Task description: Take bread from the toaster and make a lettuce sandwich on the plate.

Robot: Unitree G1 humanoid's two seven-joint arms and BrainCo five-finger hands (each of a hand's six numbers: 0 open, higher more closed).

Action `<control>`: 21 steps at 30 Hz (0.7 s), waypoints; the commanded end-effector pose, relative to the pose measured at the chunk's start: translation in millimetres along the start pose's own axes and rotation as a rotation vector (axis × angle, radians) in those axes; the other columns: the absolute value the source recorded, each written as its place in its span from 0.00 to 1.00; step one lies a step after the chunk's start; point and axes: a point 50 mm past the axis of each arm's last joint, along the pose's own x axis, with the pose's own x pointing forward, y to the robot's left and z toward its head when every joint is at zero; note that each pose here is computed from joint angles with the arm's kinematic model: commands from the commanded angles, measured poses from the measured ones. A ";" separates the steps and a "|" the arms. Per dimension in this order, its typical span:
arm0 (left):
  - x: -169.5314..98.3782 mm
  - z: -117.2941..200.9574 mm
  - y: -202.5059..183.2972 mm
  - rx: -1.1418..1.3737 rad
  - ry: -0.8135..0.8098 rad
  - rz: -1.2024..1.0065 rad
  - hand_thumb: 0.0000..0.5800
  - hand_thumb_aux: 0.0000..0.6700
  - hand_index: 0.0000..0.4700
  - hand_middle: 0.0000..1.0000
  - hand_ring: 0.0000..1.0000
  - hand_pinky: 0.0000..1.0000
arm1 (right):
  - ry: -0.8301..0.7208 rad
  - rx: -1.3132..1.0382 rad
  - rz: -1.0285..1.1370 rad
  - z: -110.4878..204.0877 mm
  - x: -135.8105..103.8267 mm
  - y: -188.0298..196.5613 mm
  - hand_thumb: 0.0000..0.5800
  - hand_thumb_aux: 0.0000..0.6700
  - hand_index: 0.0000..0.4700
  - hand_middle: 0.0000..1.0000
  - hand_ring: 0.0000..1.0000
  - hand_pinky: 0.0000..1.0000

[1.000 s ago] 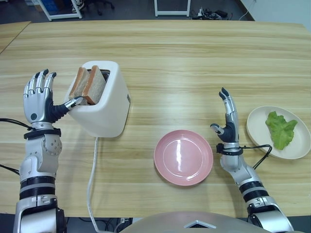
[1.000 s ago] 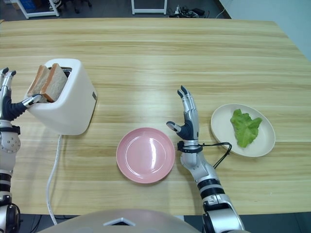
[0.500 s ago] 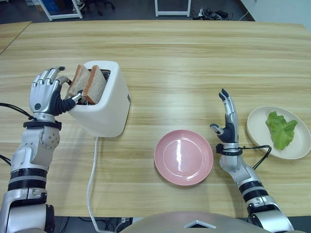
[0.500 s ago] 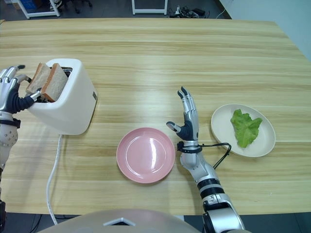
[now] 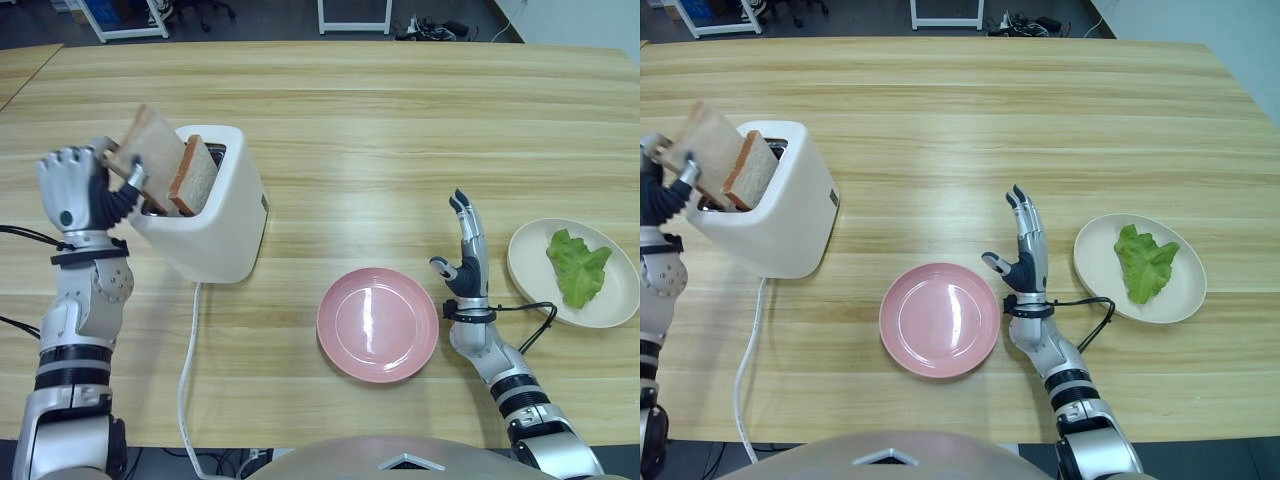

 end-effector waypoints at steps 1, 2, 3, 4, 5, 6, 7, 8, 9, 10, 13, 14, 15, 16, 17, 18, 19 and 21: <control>2.4 24.3 8.0 -0.185 -0.040 0.260 1.00 1.00 1.00 1.00 1.00 1.00 | 0.019 -0.008 -0.025 -2.5 -0.4 -1.8 0.00 0.00 0.00 0.00 0.00 0.00; -0.7 33.9 8.0 -0.258 -0.067 0.270 1.00 1.00 1.00 1.00 1.00 1.00 | 0.018 -0.010 -0.031 -2.7 0.1 -3.0 0.00 0.00 0.00 0.00 0.00 0.00; -6.7 46.4 5.8 -0.350 -0.097 0.244 1.00 1.00 1.00 1.00 1.00 1.00 | 0.016 -0.012 -0.038 -2.9 1.1 -4.5 0.00 0.00 0.00 0.00 0.00 0.00; -13.7 58.0 3.3 -0.445 -0.122 0.206 1.00 1.00 1.00 1.00 1.00 1.00 | 0.014 -0.014 -0.047 -3.2 2.2 -6.1 0.00 0.00 0.00 0.00 0.00 0.00; -21.6 70.5 1.5 -0.542 -0.157 0.147 1.00 1.00 1.00 1.00 1.00 1.00 | 0.013 -0.017 -0.055 -3.7 3.0 -8.4 0.00 0.00 0.00 0.00 0.00 0.00; -31.4 84.7 0.4 -0.656 -0.199 0.068 1.00 1.00 1.00 1.00 1.00 1.00 | 0.012 -0.019 -0.065 -4.4 4.1 -11.9 0.00 0.00 0.00 0.00 0.00 0.00; -40.8 96.3 0.6 -0.756 -0.237 -0.019 1.00 1.00 1.00 1.00 1.00 1.00 | 0.010 -0.022 -0.074 -5.3 5.2 -15.5 0.00 0.00 0.00 0.00 0.00 0.00; -54.2 109.7 -0.3 -0.872 -0.272 -0.139 1.00 1.00 1.00 1.00 1.00 1.00 | 0.010 -0.029 -0.091 -7.0 7.3 -21.8 0.00 0.00 0.00 0.00 0.00 0.00; -66.9 119.1 -0.8 -0.963 -0.297 -0.250 1.00 1.00 1.00 1.00 1.00 1.00 | 0.010 -0.032 -0.104 -8.4 9.8 -27.1 0.00 0.00 0.00 0.00 0.00 0.00; -79.0 127.8 -1.3 -1.045 -0.316 -0.349 1.00 1.00 1.00 1.00 1.00 1.00 | 0.012 -0.036 -0.117 -10.0 12.1 -33.0 0.00 0.00 0.00 0.00 0.00 0.00; -114.3 149.0 -7.1 -1.248 -0.310 -0.633 1.00 1.00 1.00 1.00 1.00 1.00 | 0.014 -0.060 -0.164 -14.3 17.5 -56.7 0.00 0.00 0.00 0.00 0.00 0.00; -125.7 156.4 -10.4 -1.304 -0.293 -0.722 1.00 1.00 1.00 1.00 1.00 1.00 | 0.011 -0.085 -0.175 -15.5 18.4 -65.7 0.00 0.00 0.00 0.00 0.00 0.00; -135.9 163.3 -13.5 -1.352 -0.275 -0.804 1.00 1.00 1.00 1.00 1.00 1.00 | 0.007 -0.114 -0.184 -16.8 18.9 -74.4 0.00 0.00 0.00 0.00 0.00 0.00; -144.6 169.3 -16.8 -1.389 -0.253 -0.871 1.00 1.00 1.00 1.00 1.00 1.00 | 0.007 -0.143 -0.192 -18.3 19.1 -82.8 0.00 0.00 0.00 0.00 0.00 0.00; -153.3 175.0 -20.0 -1.411 -0.242 -0.938 1.00 1.00 1.00 1.00 1.00 1.00 | 0.008 -0.178 -0.199 -20.3 18.8 -91.0 0.00 0.00 0.00 0.00 0.00 0.00; -162.0 180.4 -23.2 -1.421 -0.235 -1.001 1.00 1.00 1.00 1.00 1.00 1.00 | 0.014 -0.222 -0.206 -23.3 17.9 -100.2 0.00 0.00 0.00 0.00 0.00 0.00; -169.9 185.3 -26.5 -1.423 -0.229 -1.057 1.00 1.00 1.00 1.00 1.00 1.00 | 0.024 -0.268 -0.217 -26.8 17.0 -109.7 0.00 0.00 0.00 0.00 0.00 0.00; -183.3 192.0 -32.8 -1.398 -0.236 -1.145 1.00 1.00 1.00 1.00 1.00 1.00 | 0.052 -0.355 -0.246 -33.8 14.1 -127.6 0.00 0.00 0.00 0.00 0.00 0.00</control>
